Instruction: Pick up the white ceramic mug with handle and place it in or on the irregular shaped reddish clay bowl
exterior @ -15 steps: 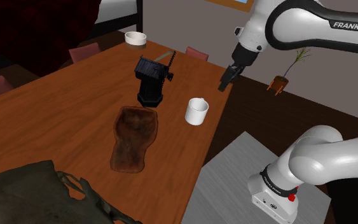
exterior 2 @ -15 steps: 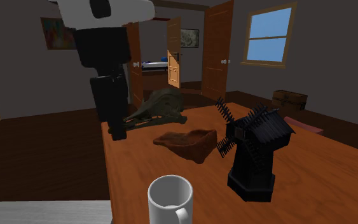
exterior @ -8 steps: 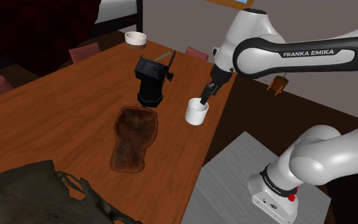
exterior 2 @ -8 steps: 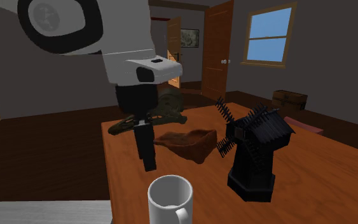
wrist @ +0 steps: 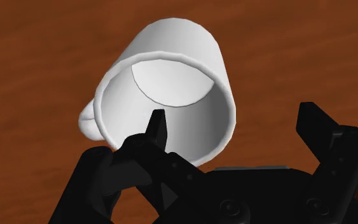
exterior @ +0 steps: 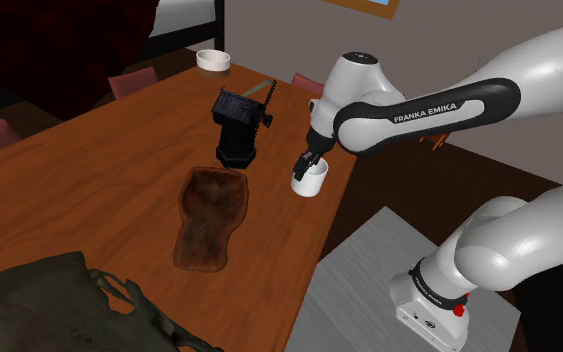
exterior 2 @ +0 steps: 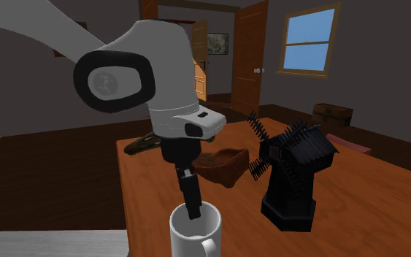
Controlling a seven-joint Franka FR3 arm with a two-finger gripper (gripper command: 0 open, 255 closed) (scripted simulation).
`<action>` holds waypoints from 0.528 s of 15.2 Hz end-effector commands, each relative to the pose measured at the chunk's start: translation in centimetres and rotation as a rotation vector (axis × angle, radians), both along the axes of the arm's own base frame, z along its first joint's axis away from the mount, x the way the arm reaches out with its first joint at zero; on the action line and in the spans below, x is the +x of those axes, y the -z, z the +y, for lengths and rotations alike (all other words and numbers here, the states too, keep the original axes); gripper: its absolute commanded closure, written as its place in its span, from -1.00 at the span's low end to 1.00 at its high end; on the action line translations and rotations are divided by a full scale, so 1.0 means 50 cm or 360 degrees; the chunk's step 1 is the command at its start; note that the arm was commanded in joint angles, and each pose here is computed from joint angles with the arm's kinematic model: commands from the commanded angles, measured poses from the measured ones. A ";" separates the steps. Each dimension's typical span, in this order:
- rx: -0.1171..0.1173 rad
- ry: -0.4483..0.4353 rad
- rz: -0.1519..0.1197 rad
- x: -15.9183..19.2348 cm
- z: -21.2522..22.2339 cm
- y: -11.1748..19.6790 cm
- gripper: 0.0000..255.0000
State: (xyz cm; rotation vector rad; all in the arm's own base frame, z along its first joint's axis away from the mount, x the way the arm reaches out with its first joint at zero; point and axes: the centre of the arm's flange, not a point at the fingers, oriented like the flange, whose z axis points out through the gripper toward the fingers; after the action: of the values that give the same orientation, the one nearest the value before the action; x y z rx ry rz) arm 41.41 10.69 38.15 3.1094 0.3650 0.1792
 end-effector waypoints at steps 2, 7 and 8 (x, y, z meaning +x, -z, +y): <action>-0.0001 -0.0001 -0.0002 0.007 0.002 0.033 -1.00; -0.0001 -0.0001 -0.0002 0.011 0.002 0.071 -1.00; -0.0001 -0.0001 -0.0002 0.011 0.002 0.071 -1.00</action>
State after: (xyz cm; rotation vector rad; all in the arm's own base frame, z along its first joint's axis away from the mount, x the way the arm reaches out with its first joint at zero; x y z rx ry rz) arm 41.95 10.80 34.71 3.1087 0.3661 0.1807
